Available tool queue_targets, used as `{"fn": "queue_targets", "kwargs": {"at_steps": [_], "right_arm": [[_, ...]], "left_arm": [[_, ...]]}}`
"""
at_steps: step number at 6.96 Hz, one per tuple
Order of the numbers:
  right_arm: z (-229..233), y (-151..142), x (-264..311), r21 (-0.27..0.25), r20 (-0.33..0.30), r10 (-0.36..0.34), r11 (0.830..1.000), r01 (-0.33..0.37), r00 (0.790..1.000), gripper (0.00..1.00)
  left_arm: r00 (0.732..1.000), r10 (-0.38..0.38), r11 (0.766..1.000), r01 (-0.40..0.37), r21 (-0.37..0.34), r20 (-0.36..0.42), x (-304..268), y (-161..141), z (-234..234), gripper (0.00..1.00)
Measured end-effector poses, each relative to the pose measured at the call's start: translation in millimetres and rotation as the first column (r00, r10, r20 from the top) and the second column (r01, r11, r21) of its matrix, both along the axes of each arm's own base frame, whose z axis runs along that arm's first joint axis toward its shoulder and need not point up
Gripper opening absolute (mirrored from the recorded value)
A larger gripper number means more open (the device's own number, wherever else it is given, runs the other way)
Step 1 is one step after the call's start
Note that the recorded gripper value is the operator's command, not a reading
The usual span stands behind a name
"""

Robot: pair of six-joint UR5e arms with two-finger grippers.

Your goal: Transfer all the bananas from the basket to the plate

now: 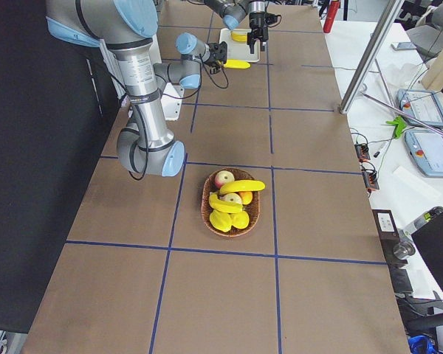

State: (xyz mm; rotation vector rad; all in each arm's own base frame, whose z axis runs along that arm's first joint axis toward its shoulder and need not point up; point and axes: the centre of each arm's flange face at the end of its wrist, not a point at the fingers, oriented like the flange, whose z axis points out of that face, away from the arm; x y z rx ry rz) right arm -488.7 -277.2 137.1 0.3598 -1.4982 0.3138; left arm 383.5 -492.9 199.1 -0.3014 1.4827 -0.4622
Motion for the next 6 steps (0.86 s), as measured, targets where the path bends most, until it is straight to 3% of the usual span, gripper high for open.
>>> {"fn": "queue_targets", "kwargs": {"at_steps": [3, 4, 5, 6], "right_arm": [[0.0, 0.4, -0.6, 0.001, 0.002, 0.001, 1.000, -0.001, 1.000, 0.02], [-0.5, 0.2, 0.0, 0.002, 0.006, 0.001, 1.000, -0.001, 1.000, 0.02], [-1.1, 0.2, 0.7, 0.002, 0.012, 0.001, 1.000, -0.001, 1.000, 0.02], [-1.2, 0.0, 1.1, 0.003, 0.014, 0.002, 1.000, -0.002, 1.000, 0.04]], "left_arm": [[0.996, 0.080, 0.996, -0.078, 0.039, -0.039, 40.6, 34.3, -33.7, 0.95], [0.995, 0.088, 0.995, -0.086, 0.045, -0.043, 49.1, 41.4, -36.6, 0.13], [0.995, 0.088, 0.995, -0.085, 0.048, -0.044, 53.7, 45.3, -37.4, 0.00], [0.995, 0.086, 0.995, -0.083, 0.052, -0.045, 55.3, 47.2, -37.7, 0.00]]}}
